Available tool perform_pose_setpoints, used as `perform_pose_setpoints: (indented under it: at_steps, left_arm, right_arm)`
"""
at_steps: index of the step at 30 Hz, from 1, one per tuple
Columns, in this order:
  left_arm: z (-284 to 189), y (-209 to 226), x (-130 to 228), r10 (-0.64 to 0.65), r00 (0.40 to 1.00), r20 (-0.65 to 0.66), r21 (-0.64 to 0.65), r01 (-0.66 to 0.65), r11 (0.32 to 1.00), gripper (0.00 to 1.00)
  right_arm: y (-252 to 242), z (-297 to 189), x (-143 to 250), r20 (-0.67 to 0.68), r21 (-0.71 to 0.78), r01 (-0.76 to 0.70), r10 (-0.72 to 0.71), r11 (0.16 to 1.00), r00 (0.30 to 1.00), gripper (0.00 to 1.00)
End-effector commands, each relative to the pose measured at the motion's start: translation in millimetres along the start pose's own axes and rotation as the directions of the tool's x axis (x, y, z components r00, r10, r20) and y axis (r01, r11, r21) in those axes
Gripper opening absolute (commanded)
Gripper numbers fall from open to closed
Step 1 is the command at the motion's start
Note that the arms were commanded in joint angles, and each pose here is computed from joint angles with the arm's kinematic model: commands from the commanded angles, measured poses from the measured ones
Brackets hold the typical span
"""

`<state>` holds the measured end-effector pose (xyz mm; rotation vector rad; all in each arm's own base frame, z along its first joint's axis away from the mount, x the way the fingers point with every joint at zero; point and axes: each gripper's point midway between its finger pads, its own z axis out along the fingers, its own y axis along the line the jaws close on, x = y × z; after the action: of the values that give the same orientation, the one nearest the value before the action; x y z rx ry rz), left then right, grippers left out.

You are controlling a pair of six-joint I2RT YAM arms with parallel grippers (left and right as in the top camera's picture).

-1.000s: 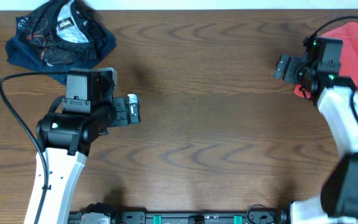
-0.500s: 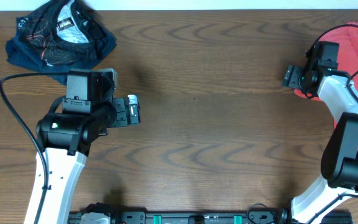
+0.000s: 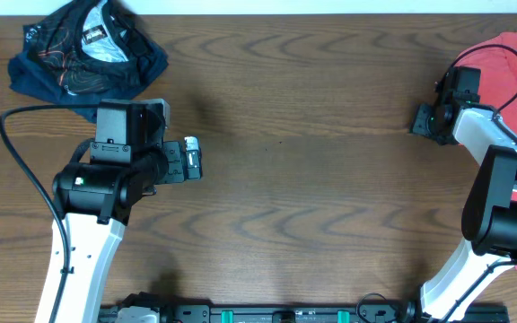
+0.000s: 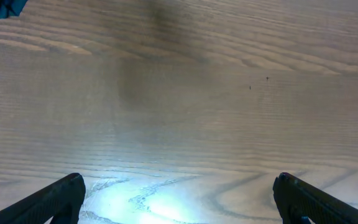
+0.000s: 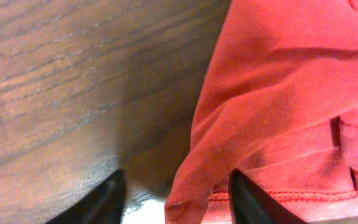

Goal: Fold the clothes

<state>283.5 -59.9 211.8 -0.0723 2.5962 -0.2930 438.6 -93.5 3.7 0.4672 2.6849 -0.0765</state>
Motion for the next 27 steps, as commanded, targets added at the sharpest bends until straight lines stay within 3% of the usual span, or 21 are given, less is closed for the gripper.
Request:
perform_pose_setpoints:
  at_steps: [1,3,7,12,19,27]
  left_arm:
    - [-5,-1,-4,0.015,1.0,0.018,-0.003,-0.015,1.0,0.98]
    - [-5,-1,-4,0.015,1.0,0.018,-0.002,-0.015,1.0,0.98]
    - [-5,-1,-5,0.015,1.0,0.019,-0.002,-0.015,1.0,0.98]
    - [-5,-1,-4,0.014,1.0,0.019,-0.002,-0.014,1.0,0.98]
    - [-5,-1,-5,0.015,1.0,0.019,-0.002,-0.014,1.0,0.98]
    - [-5,-1,-4,0.014,1.0,0.019,-0.002,-0.014,1.0,0.98]
  right_arm:
    - [-5,3,-5,0.008,0.008,-0.01,0.01,1.0,1.0,0.32]
    - [-1,3,-7,0.012,-0.015,-0.01,0.01,1.0,1.0,0.16]
    - [19,1,-6,0.007,-0.114,-0.006,0.006,0.994,1.0,0.01]
    - [61,-4,-1,-0.017,-0.253,-0.035,0.032,0.967,0.999,0.01]
    - [171,-29,22,-0.049,-0.498,0.011,-0.041,0.867,0.998,0.02]
    - [302,-70,107,-0.077,-0.613,0.138,-0.233,0.778,0.969,0.02]
